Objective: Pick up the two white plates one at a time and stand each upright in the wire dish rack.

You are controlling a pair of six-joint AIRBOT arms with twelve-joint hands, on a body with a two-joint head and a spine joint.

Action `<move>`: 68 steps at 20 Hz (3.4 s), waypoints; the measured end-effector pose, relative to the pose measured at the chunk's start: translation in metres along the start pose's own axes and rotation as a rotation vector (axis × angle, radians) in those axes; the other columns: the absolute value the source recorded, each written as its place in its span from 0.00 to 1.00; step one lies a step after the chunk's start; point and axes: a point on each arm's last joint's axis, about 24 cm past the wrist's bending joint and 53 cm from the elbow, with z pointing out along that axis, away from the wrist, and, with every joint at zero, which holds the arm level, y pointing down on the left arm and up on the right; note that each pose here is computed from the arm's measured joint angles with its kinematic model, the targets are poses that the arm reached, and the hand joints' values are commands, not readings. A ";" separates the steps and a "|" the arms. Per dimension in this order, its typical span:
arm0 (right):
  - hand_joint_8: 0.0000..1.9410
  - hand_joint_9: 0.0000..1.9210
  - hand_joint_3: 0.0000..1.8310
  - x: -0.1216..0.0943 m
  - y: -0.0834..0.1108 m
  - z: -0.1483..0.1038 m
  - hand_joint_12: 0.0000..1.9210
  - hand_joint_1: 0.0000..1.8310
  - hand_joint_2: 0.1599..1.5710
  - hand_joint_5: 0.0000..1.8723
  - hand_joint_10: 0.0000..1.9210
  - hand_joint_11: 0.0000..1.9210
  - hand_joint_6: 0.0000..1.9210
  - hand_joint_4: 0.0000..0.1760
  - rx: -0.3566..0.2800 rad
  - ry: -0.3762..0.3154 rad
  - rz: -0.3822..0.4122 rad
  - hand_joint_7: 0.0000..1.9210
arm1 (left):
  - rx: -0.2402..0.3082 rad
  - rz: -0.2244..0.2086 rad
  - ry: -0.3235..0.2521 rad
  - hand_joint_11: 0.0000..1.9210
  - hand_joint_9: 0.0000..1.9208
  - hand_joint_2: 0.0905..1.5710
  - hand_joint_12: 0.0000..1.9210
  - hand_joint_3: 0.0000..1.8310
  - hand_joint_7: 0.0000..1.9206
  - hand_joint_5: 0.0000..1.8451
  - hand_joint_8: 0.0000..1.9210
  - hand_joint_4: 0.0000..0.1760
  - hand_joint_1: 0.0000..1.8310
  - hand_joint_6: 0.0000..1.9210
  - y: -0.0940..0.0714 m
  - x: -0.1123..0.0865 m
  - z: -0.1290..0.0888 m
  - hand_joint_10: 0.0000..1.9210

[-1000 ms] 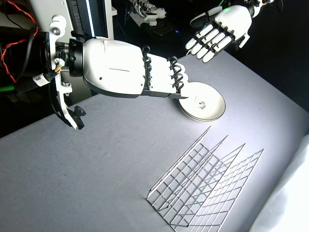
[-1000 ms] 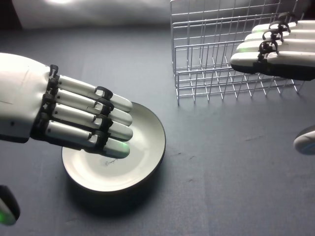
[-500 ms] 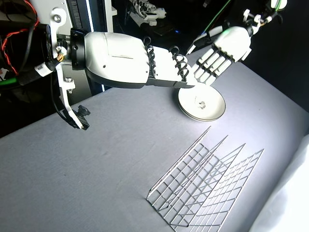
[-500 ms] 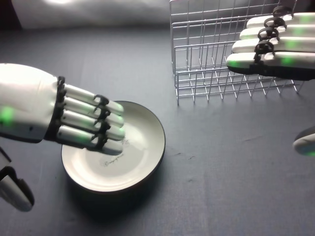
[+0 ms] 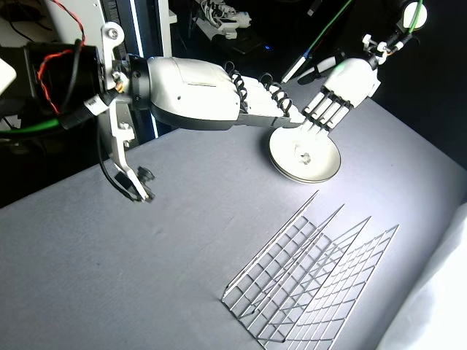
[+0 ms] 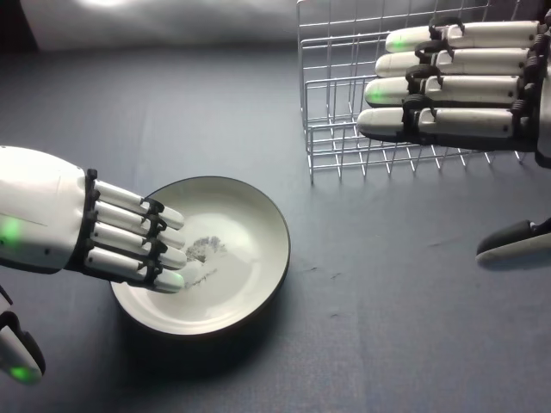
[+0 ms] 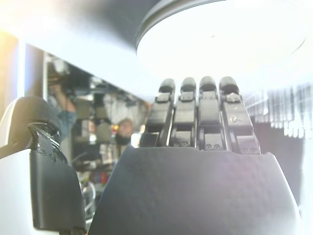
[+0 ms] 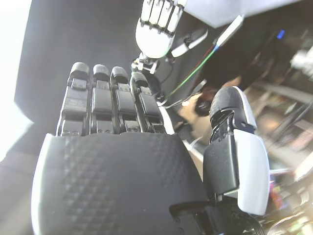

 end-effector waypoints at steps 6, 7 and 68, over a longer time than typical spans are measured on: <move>0.00 0.00 0.00 0.021 0.002 -0.002 0.00 0.03 0.68 0.00 0.00 0.00 0.00 0.00 -0.017 0.050 -0.025 0.00 | -0.050 -0.025 0.046 0.00 0.00 0.64 0.00 0.00 0.00 0.00 0.00 0.00 0.00 0.00 0.018 0.022 -0.003 0.00; 0.00 0.00 0.00 0.021 0.002 -0.002 0.00 0.03 0.67 0.00 0.00 0.00 0.00 0.00 -0.015 0.047 -0.021 0.00 | -0.054 -0.026 0.055 0.00 0.00 0.64 0.00 0.00 0.00 0.00 0.00 0.00 0.00 0.00 0.019 0.025 -0.001 0.00; 0.00 0.06 0.00 0.126 -0.025 0.100 0.25 0.67 0.62 0.11 0.01 0.00 0.01 0.00 0.046 0.133 0.330 0.08 | 0.020 -0.131 -0.031 0.00 0.00 0.64 0.00 0.00 0.00 0.00 0.00 0.00 0.00 0.00 -0.002 0.029 0.065 0.00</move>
